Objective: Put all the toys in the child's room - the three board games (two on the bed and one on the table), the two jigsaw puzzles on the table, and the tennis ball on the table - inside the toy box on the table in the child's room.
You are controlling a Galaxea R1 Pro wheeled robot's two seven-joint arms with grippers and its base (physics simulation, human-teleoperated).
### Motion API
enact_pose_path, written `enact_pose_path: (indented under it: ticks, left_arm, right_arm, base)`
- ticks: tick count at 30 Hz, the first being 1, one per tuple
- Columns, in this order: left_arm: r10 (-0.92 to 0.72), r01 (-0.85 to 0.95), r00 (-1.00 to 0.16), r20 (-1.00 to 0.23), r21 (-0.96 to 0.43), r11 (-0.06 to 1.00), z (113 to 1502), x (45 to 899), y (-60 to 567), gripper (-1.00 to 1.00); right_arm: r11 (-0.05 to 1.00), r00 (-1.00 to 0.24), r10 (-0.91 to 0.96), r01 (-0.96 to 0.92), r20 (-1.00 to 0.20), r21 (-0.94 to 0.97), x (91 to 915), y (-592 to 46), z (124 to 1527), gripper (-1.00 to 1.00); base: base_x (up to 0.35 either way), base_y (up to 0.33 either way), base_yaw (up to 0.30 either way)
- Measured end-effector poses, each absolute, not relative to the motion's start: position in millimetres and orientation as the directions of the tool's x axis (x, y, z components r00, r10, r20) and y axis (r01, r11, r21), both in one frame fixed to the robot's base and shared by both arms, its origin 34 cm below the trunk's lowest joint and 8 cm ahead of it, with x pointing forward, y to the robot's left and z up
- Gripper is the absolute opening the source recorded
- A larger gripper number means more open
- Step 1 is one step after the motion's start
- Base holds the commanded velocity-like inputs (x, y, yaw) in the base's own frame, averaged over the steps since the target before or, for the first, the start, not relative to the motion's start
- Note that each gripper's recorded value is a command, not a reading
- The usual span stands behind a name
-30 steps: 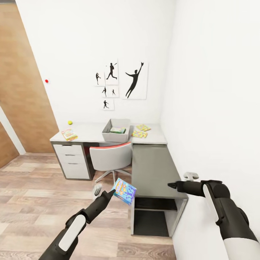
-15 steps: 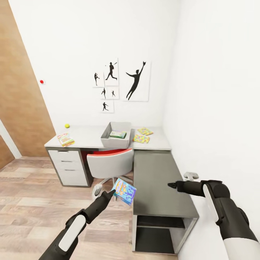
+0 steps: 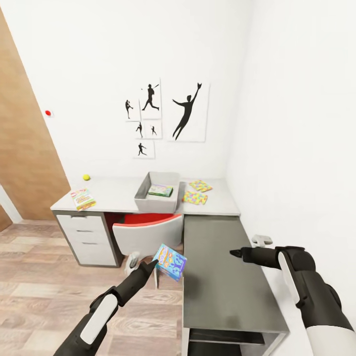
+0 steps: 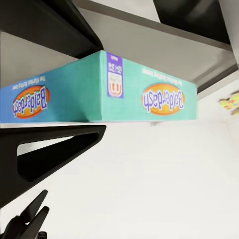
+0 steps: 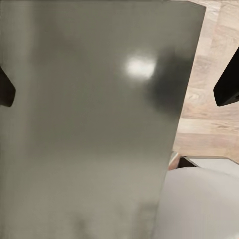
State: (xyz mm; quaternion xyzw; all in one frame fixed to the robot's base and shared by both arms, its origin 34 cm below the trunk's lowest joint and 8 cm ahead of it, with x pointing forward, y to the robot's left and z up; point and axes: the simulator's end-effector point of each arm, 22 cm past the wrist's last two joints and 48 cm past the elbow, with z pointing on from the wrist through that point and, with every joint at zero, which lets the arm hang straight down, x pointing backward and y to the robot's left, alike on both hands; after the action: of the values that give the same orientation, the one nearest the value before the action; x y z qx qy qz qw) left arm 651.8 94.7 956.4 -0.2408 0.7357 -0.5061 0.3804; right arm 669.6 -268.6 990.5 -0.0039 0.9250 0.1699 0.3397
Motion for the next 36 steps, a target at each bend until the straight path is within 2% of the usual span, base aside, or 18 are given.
enact_pose_path:
  ticks: [10, 36]
  left_arm:
    - [-0.74, 0.029, -0.595, -0.315, -0.928, 0.372, 955.5, 651.6, 94.7, -1.0]
    - [-0.74, 0.027, -0.595, -0.313, -0.928, 0.371, 954.9, 651.4, 94.3, -1.0]
  right_arm:
    - [0.943, -0.766, 0.108, -0.123, -0.633, 0.31, 670.4, -269.0, 993.0, 1.0]
    - [0.943, -0.768, 0.109, -0.12, -0.631, 0.309, 670.2, -269.5, 992.9, 1.0]
  base:
    - [0.214, 0.0, 0.135]
    - [0.018, 0.0, 0.281]
